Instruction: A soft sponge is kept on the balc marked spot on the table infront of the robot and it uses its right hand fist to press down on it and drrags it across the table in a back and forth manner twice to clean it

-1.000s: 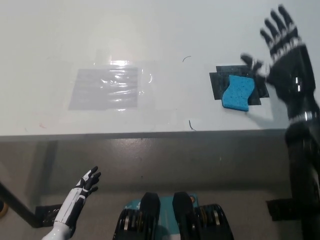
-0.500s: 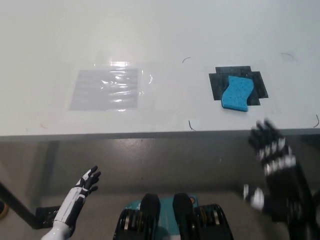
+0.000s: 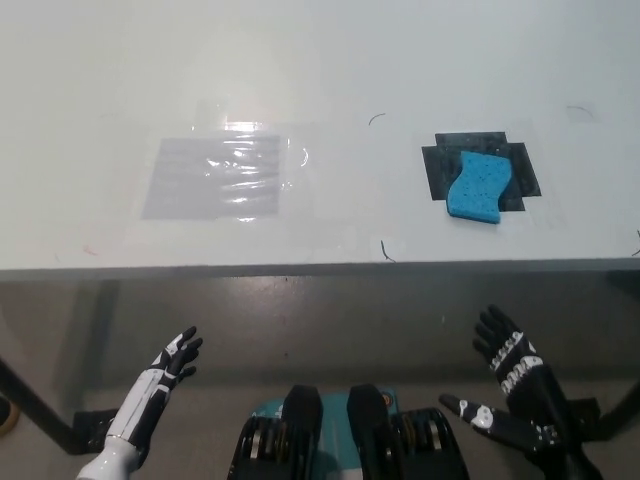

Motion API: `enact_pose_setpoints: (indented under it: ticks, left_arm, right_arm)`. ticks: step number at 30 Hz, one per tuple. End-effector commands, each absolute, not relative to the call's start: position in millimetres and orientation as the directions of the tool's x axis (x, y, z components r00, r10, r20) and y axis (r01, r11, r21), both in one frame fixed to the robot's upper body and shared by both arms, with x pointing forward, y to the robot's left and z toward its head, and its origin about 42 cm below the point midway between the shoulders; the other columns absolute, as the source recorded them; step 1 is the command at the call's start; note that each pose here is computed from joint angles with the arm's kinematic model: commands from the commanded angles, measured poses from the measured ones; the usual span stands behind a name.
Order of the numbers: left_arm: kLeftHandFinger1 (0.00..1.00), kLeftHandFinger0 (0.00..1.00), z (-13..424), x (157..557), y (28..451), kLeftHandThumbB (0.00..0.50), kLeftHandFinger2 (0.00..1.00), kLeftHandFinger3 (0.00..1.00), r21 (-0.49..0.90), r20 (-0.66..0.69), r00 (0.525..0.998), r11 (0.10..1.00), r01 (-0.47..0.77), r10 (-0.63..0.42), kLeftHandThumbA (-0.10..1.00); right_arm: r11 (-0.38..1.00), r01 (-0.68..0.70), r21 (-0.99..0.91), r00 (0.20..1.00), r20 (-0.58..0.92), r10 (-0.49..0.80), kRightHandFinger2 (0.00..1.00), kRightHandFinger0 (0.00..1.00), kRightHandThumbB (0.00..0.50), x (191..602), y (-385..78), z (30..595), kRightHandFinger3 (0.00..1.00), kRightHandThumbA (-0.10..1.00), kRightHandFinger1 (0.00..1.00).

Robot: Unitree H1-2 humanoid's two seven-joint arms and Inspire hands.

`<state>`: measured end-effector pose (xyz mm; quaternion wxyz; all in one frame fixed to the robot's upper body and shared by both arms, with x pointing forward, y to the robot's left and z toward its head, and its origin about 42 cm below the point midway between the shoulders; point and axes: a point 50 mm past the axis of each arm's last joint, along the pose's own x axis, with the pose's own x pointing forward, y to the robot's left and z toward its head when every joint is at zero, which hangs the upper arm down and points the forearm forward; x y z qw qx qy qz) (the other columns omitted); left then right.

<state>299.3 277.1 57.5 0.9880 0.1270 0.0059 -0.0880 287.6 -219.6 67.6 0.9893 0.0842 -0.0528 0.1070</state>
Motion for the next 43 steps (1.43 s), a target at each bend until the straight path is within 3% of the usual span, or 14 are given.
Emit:
enact_pose_setpoints:
  ticks: [1, 11, 13, 16, 23, 43]
  left_arm:
    - [1.00, 1.00, 69.2, 305.8, 278.2, 0.484, 1.00, 1.00, 0.256, 0.028, 0.980, 0.949, 0.182, -0.196, 1.00]
    - [1.00, 1.00, 68.4, 304.3, 279.8, 0.481, 1.00, 1.00, 0.258, 0.025, 0.982, 0.950, 0.175, -0.188, 1.00]
    - [1.00, 1.00, 69.0, 305.0, 279.4, 0.479, 1.00, 1.00, 0.259, 0.027, 0.981, 0.949, 0.179, -0.193, 1.00]
    - [1.00, 1.00, 69.6, 305.1, 279.2, 0.478, 1.00, 1.00, 0.264, 0.022, 0.981, 0.947, 0.182, -0.195, 1.00]
    - [1.00, 1.00, 69.2, 304.7, 278.3, 0.473, 1.00, 1.00, 0.262, 0.023, 0.982, 0.949, 0.177, -0.190, 1.00]
    - [1.00, 1.00, 67.1, 303.6, 278.3, 0.455, 1.00, 1.00, 0.269, 0.022, 0.981, 0.947, 0.178, -0.191, 1.00]
  right_arm:
    - [0.963, -0.237, 0.125, 0.956, 0.207, 0.209, 1.00, 1.00, 0.261, 290.9, -228.0, 77.6, 1.00, 1.00, 1.00]
    - [0.967, -0.237, 0.093, 0.955, 0.204, 0.214, 1.00, 1.00, 0.206, 292.9, -224.6, 78.9, 1.00, 1.00, 1.00]
    - [0.966, -0.240, 0.092, 0.955, 0.204, 0.217, 1.00, 1.00, 0.225, 293.8, -224.8, 79.7, 1.00, 1.00, 1.00]
    - [0.967, -0.240, 0.088, 0.954, 0.203, 0.219, 1.00, 1.00, 0.213, 293.0, -224.8, 80.5, 1.00, 1.00, 1.00]
    - [0.966, -0.247, 0.072, 0.953, 0.199, 0.229, 1.00, 1.00, 0.155, 293.5, -225.2, 79.8, 1.00, 1.00, 1.00]
    - [0.961, -0.274, 0.042, 0.950, 0.171, 0.263, 1.00, 1.00, 0.109, 294.9, -223.3, 79.9, 1.00, 1.00, 1.00]
